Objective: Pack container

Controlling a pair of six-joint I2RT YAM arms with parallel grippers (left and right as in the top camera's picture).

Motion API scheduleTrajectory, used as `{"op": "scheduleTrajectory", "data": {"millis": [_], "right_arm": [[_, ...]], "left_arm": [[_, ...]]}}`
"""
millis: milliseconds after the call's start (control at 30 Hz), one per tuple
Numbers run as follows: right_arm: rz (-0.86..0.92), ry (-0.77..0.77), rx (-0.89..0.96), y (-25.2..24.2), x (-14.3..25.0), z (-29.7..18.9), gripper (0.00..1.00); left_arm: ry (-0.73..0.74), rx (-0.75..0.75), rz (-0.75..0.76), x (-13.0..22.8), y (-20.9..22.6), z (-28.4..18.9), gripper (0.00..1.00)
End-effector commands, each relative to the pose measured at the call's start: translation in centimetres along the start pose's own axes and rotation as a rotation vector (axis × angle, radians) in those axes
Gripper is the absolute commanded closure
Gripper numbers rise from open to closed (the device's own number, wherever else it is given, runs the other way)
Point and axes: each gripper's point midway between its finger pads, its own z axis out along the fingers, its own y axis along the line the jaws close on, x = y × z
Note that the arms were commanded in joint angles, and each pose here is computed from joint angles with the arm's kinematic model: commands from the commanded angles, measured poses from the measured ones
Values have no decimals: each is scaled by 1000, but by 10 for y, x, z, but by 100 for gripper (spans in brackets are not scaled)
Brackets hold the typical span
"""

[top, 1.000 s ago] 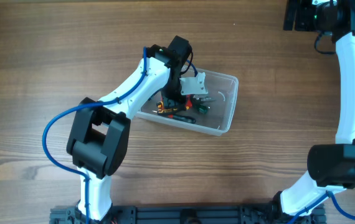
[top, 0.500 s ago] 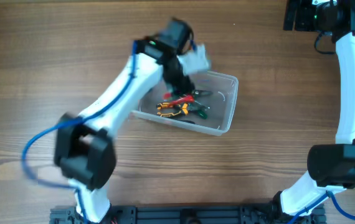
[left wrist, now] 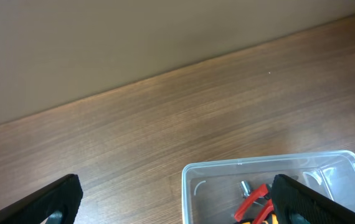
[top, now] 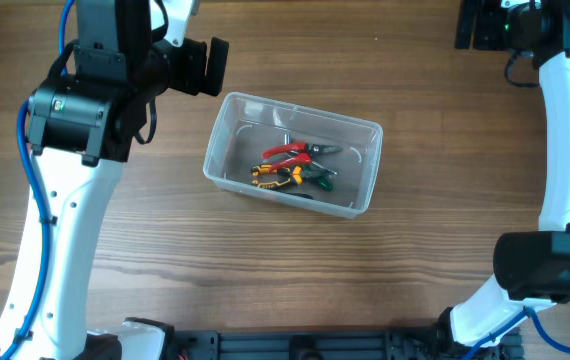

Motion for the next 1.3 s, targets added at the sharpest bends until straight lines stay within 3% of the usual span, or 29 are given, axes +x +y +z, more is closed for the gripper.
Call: {"op": "scheduleTrajectory", "data": {"millis": [0,200,300,367,533,633,733,967,1267], "right_arm": [[18,17,-12,4,2,10,0],[18,17,-12,4,2,10,0],[18,17,-12,4,2,10,0],[18,17,-12,4,2,10,0],[18,17,-12,4,2,10,0],[17,17,-12,4,2,10,0],[18,17,-12,4,2,10,0],[18,17,-12,4,2,10,0],[18,17,-12,4,2,10,0]], "left_arm": [[-20,-47,-3,-4,11,-3,0],[-153,-31,-57,-24,30,-49,0],[-241,-70,-128,-29,45,-96,0],[-344,-132,-135,-30,54,-152,0],[-502,-275,-143,-4,55,-236,0],[-573,-299,-187,28,48,-255,0],[-615,-289,-308,80,43,-239,0],[-589,-227,-548,181,39,-150,0],[-573,-198,-603,239,41,-75,0]]}}
